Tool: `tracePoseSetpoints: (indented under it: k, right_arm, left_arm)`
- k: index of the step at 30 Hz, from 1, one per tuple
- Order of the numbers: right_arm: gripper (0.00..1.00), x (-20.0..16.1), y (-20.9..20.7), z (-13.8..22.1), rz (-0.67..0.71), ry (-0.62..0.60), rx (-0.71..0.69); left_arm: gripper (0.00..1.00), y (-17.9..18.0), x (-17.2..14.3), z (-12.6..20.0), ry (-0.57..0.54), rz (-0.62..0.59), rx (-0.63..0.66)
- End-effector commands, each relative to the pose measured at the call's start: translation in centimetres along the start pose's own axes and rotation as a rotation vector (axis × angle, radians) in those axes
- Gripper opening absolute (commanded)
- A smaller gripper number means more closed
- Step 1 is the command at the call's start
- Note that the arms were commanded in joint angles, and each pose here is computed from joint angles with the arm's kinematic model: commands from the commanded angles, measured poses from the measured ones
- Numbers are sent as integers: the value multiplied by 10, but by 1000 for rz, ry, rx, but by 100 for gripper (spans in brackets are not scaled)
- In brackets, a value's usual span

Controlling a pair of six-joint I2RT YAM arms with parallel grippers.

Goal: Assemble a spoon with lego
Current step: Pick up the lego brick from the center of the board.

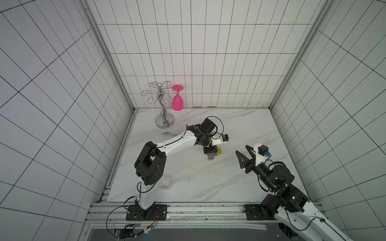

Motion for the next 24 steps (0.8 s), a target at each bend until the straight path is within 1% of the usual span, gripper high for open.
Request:
tracePoseSetpoints:
  k: [1,4,6,15,20,24]
  right_arm:
    - [67,-4,-6,0,-7,-1,-24]
    - [67,-3,-6,1,-7,-2,-26]
    - [67,-3,-6,1,-7,-3,-25]
    - [67,0,-4,2,-13,-8,-13]
    - [67,0,-1,2,-18,2,2]
    - [67,0,0,3,-21,3,6]
  left_arm:
    - [11,-95,-128,-59,440,201,-336]
    - [11,-101,-137,-55,493,222,-355]
    - [11,-103,-138,-53,503,235,-357]
    - [11,-112,-141,-42,483,283,-313]
    - [11,-108,-139,-38,453,305,-268]
    - [11,-110,-141,-35,463,328,-262]
Point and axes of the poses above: each gripper's point midway between its finger pads, its own z axis back along the fingers, its own y axis along the line the jaws close on, x = y × z, the point moved 1 cm from there along z, back along the fingers, and after that the axes turned 12 degrees about -z, right-handed, at the moved point
